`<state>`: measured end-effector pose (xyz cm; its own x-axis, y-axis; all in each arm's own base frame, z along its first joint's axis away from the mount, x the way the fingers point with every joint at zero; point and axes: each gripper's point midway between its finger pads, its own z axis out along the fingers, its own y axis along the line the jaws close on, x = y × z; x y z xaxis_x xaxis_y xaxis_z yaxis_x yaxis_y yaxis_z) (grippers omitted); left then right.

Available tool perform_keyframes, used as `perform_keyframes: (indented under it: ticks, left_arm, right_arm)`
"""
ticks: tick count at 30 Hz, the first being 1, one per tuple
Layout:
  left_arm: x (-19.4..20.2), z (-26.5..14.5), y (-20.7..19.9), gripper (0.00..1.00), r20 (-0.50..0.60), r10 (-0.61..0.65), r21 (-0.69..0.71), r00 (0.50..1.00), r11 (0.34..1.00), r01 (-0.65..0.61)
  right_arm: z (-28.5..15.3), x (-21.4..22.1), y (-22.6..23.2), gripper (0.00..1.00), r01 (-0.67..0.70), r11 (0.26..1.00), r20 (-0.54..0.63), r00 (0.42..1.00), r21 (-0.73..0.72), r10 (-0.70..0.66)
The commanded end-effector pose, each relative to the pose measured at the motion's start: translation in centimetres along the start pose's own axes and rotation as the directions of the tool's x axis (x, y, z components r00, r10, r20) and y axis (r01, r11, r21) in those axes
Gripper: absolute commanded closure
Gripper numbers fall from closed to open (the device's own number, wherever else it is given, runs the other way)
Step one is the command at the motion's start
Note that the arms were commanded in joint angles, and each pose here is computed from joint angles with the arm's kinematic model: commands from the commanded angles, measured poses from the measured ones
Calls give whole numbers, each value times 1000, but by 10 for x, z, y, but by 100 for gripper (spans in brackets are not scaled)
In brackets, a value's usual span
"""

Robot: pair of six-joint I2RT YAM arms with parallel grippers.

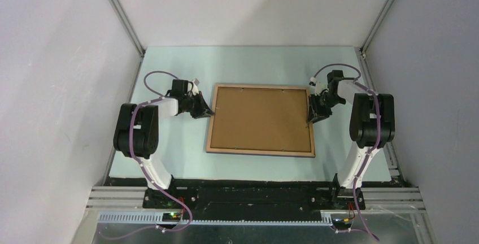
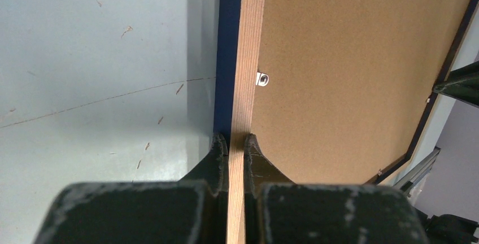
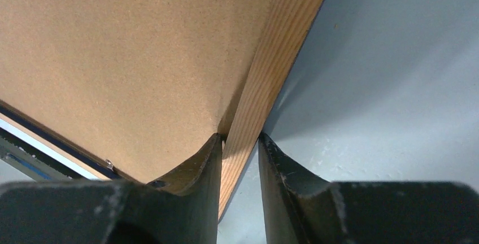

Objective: Put the photo into the frame
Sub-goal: Install the photo frame at the center of the board.

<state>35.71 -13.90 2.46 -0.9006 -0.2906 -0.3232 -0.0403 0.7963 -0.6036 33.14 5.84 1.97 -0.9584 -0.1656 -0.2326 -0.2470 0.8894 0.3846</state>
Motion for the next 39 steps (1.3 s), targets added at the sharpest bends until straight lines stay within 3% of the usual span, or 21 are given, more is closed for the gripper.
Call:
perform_keyframes:
  ticks: [1, 9, 19, 29, 39]
  left_arm:
    - [37, 10, 14, 100, -134, -108, -35, 985, 994, 105]
    - [33, 15, -6, 100, -169, -94, 48, 981, 993, 103]
    - [16, 24, -17, 100, -178, -25, 80, 984, 996, 40]
    - [-5, 29, -20, 100, -144, -16, 61, 989, 998, 25]
    - [-14, 25, -20, 98, -109, 18, 46, 994, 999, -13]
  right_arm:
    - [4, -17, 4, 71, 8, 1000, 26, 1000, -26, -7]
    - [6, -38, 0, 77, 7, 1000, 36, 999, -28, -6]
    - [2, -69, -4, 78, 13, 999, 73, 997, -30, -11]
    - [2, -69, -2, 69, 12, 999, 82, 997, -36, -9]
    - [-8, -68, -1, 51, 17, 1000, 108, 994, -3, -16]
